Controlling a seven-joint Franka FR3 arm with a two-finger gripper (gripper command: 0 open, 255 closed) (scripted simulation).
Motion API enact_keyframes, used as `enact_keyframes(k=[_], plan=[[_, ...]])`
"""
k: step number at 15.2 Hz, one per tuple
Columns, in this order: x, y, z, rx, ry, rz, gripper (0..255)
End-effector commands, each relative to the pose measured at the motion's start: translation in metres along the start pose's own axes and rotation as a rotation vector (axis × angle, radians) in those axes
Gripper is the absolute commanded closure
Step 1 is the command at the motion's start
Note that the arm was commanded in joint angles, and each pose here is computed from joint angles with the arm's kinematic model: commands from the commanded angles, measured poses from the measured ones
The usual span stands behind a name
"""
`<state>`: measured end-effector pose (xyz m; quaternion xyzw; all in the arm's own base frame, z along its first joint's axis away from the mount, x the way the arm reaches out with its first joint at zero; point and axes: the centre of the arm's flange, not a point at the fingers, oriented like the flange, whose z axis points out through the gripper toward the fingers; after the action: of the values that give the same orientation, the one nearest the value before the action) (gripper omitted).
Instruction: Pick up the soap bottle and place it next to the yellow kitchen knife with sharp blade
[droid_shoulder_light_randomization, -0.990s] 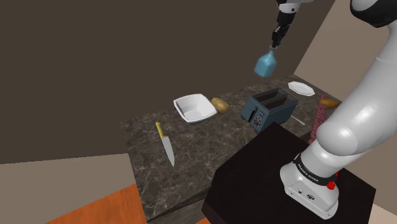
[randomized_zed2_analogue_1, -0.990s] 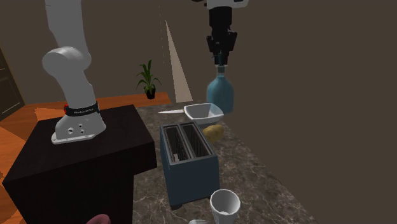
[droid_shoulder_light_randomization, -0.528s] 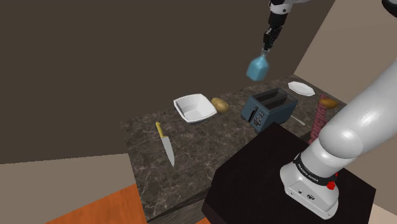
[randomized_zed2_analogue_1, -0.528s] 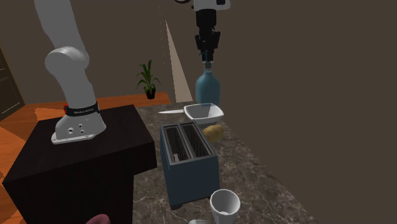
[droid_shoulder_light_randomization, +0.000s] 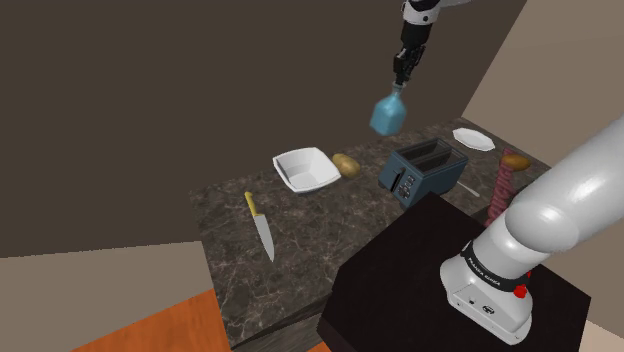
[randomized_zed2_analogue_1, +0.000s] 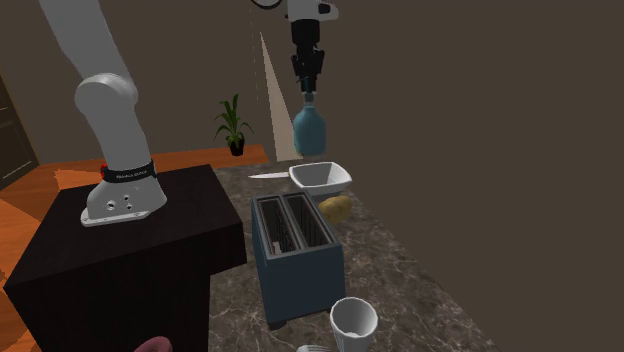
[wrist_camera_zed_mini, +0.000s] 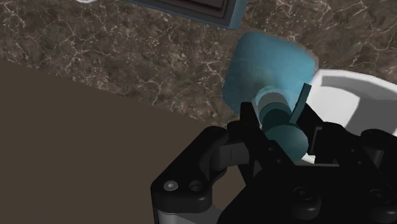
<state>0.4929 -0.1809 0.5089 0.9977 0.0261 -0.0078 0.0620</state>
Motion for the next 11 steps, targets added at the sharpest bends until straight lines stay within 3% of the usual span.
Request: enact_keyframes(k=[1,11], plan=[[-0.002,-0.026,-0.006,-0.001,0.000,0.002,255],[0.006,-0.157,-0.023,-0.001,0.000,0.002,255]])
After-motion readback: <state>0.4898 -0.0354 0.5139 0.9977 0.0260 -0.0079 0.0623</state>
